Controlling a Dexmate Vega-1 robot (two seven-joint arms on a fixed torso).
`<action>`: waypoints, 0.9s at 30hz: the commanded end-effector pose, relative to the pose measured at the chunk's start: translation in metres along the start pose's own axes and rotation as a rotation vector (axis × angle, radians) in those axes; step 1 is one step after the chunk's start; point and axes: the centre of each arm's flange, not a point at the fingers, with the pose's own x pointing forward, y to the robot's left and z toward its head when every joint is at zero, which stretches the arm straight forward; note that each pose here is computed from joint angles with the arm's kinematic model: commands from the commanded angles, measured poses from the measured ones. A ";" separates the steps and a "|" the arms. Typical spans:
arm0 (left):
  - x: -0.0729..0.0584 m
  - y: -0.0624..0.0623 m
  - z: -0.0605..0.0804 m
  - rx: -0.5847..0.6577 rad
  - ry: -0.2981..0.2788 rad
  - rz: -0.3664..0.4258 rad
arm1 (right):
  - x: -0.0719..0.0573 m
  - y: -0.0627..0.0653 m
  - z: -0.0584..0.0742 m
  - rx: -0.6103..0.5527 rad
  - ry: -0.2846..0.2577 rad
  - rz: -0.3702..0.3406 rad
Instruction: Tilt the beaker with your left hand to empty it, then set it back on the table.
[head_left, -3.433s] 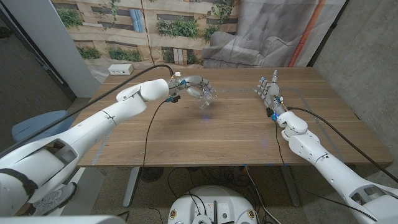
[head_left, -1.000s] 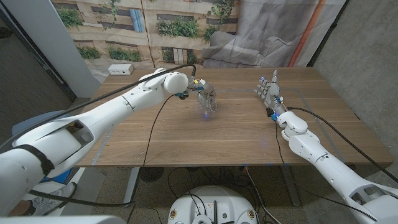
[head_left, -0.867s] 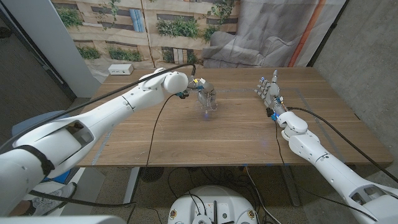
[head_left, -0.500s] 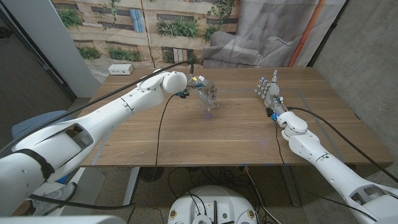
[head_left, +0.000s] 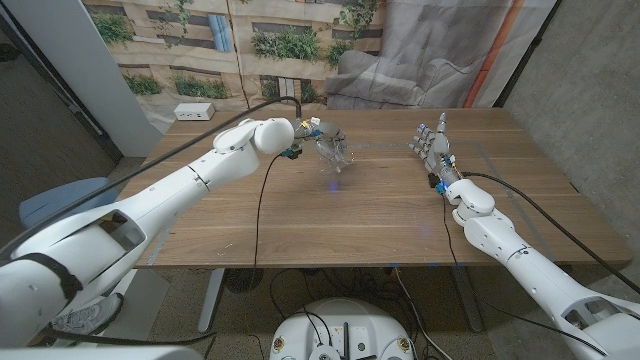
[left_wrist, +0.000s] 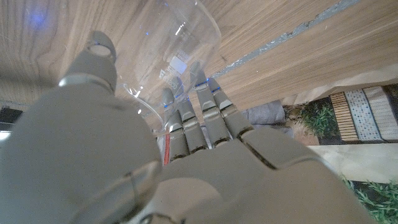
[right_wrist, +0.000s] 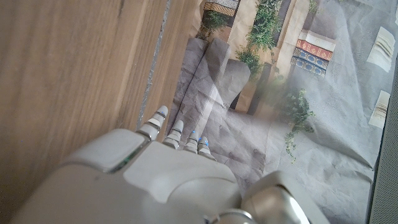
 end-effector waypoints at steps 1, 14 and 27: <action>-0.012 -0.012 -0.014 -0.138 0.007 0.128 | 0.000 0.000 0.000 0.000 0.000 0.000; -0.020 -0.032 -0.022 -0.298 -0.005 0.242 | 0.000 0.000 0.000 0.000 0.000 0.000; -0.034 -0.054 -0.032 -0.428 0.001 0.355 | 0.000 0.000 0.000 0.000 0.000 0.000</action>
